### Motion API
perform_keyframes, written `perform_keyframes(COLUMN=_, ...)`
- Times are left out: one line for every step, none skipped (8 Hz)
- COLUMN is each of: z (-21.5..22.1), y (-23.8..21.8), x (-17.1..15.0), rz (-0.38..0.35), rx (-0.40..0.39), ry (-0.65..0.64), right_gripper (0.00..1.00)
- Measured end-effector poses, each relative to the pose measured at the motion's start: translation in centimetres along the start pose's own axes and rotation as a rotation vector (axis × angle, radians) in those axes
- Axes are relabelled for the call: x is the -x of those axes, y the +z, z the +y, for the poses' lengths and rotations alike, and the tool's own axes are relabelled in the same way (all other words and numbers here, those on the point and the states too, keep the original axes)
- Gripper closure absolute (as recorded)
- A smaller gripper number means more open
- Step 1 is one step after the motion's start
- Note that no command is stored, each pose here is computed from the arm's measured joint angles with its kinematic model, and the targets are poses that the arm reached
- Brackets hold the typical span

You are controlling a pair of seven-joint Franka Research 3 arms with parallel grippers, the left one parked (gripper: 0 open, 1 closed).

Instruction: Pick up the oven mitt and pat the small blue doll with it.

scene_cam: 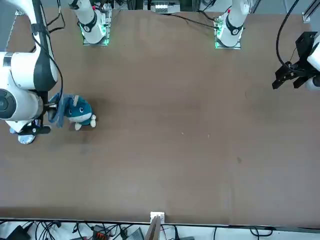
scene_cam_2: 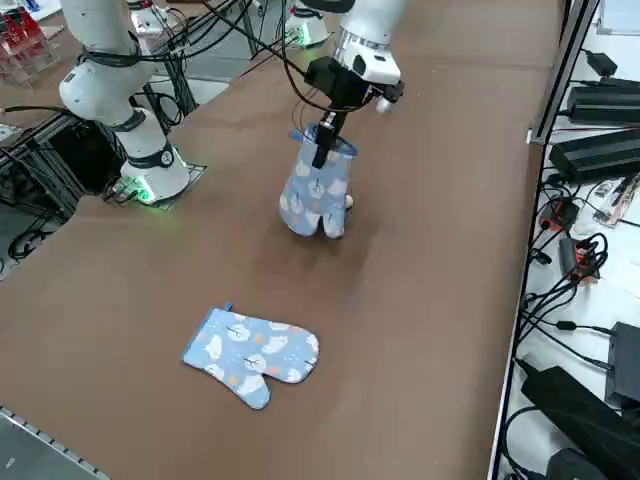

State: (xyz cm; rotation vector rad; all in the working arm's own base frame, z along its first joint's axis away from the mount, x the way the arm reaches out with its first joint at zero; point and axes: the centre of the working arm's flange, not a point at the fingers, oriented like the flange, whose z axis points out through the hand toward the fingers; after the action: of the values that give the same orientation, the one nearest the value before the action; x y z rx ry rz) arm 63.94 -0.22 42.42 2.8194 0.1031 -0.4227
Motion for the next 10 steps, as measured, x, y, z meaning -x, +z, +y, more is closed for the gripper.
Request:
perform_keyframes(z=0.9, y=-1.0, x=-0.9, rz=0.046, rx=-0.003, ry=0.031, right_gripper=0.96)
perform_keyframes(z=2.2, y=-2.0, x=-1.4, rz=0.087, rx=-0.006, ry=0.075, right_gripper=0.96)
perform_keyframes(z=3.8, y=-2.9, x=-1.4, rz=0.110, rx=-0.011, ry=0.114, right_gripper=0.96)
perform_keyframes(z=5.2, y=-3.5, x=-1.0, rz=0.106, rx=-0.014, ry=0.139, right_gripper=0.96)
perform_keyframes(z=6.1, y=-3.6, x=-0.3, rz=0.067, rx=-0.015, ry=0.154, right_gripper=0.96)
perform_keyframes(z=6.4, y=-3.2, x=0.3, rz=0.017, rx=-0.007, ry=0.157, right_gripper=0.96)
perform_keyframes(z=6.1, y=-2.7, x=0.7, rz=-0.039, rx=-0.002, ry=0.152, right_gripper=0.96)
perform_keyframes(z=5.3, y=-2.4, x=0.9, rz=-0.077, rx=-0.001, ry=0.142, right_gripper=0.96)
perform_keyframes(z=3.9, y=-2.4, x=0.8, rz=-0.086, rx=0.003, ry=0.123, right_gripper=0.96)
perform_keyframes(z=1.9, y=-2.5, x=0.4, rz=-0.087, rx=0.010, ry=0.096, right_gripper=0.96)
